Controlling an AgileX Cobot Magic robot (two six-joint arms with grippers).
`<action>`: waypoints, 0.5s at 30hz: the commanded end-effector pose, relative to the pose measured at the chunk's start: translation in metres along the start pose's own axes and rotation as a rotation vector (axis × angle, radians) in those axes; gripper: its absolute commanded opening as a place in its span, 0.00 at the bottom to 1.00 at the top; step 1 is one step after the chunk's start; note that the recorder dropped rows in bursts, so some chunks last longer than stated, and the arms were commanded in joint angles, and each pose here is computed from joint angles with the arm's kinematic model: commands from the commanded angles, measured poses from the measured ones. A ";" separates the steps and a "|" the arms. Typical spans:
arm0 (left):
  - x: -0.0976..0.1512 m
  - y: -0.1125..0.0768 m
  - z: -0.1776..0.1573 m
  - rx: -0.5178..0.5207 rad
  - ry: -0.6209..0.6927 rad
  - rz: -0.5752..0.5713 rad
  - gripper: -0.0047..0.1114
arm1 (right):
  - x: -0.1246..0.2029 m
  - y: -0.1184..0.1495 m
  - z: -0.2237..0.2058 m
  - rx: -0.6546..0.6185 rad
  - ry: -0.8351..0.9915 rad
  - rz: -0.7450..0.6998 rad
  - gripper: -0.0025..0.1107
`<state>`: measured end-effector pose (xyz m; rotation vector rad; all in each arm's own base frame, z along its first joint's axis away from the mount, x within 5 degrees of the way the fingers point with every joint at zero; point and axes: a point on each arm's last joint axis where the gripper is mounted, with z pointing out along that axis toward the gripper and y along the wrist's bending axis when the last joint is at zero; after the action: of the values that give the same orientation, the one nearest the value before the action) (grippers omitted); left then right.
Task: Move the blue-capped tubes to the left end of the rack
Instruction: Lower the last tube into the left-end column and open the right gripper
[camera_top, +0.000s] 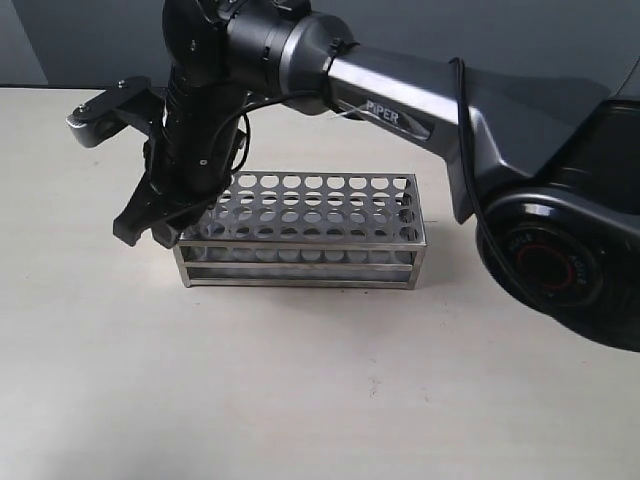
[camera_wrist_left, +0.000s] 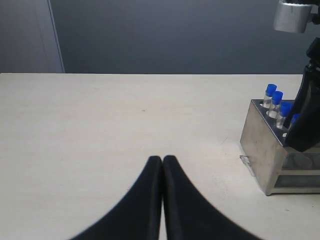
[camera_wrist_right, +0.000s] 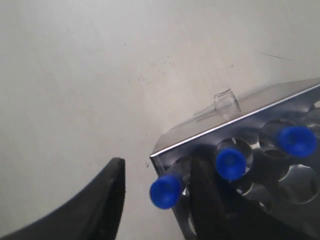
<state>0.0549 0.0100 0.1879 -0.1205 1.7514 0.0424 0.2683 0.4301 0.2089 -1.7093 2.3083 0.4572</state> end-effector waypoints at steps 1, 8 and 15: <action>-0.002 -0.001 -0.001 0.010 -0.012 0.000 0.05 | -0.002 0.003 -0.007 -0.005 -0.011 -0.005 0.39; -0.002 -0.001 -0.001 0.010 -0.012 0.000 0.05 | -0.003 0.001 -0.027 0.064 -0.021 -0.023 0.39; -0.002 -0.001 -0.001 0.010 -0.012 0.000 0.05 | 0.000 -0.001 -0.027 0.091 0.012 -0.026 0.39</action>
<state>0.0549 0.0100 0.1879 -0.1205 1.7514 0.0424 0.2686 0.4220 0.2295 -1.7046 2.2772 0.3684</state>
